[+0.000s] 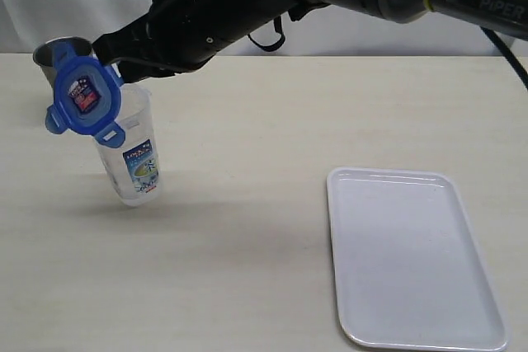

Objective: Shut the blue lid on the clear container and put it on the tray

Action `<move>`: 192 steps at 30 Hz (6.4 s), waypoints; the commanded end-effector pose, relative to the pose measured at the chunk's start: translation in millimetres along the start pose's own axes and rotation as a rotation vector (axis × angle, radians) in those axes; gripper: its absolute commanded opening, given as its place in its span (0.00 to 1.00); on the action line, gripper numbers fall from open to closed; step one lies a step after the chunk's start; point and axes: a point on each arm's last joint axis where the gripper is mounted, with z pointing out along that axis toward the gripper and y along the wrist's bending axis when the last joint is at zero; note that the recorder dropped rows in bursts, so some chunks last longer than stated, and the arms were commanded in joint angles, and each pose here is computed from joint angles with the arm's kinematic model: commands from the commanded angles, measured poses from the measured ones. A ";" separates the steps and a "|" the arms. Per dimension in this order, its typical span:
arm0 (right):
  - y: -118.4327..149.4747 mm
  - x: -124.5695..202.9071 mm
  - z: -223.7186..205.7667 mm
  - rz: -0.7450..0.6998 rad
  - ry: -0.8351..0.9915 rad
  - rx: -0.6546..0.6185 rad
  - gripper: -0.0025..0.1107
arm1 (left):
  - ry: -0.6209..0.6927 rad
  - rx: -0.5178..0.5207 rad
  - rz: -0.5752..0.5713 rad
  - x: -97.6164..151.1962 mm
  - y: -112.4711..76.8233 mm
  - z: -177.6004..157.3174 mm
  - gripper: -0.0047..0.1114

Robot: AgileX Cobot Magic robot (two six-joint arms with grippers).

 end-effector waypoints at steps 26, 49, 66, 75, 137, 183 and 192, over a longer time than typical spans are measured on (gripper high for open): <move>37.4 55.8 18.8 -0.466 0.390 -0.013 0.32 | -0.008 -0.004 -0.004 -0.2 0.2 0.0 0.04; 96.6 139.1 159.8 -0.138 0.364 -0.168 0.46 | -0.008 -0.004 -0.004 -0.2 0.2 0.0 0.04; 118.3 150.8 195.2 -0.174 0.465 -0.170 0.46 | -0.008 -0.004 -0.002 -0.2 0.2 0.0 0.04; 113.9 163.6 202.9 -0.142 0.518 -0.158 0.40 | -0.008 -0.004 -0.002 -0.2 0.2 0.0 0.04; 48.4 148.4 125.2 -0.385 0.783 0.044 0.45 | -0.008 -0.004 -0.002 -0.2 0.2 0.0 0.04; 53.3 1.5 -51.8 -0.532 0.145 0.954 0.06 | -0.008 -0.004 -0.002 -0.2 0.2 0.0 0.04; 72.8 -23.6 -14.8 -0.802 -0.136 0.727 0.06 | -0.008 -0.004 -0.002 -0.2 0.2 0.0 0.04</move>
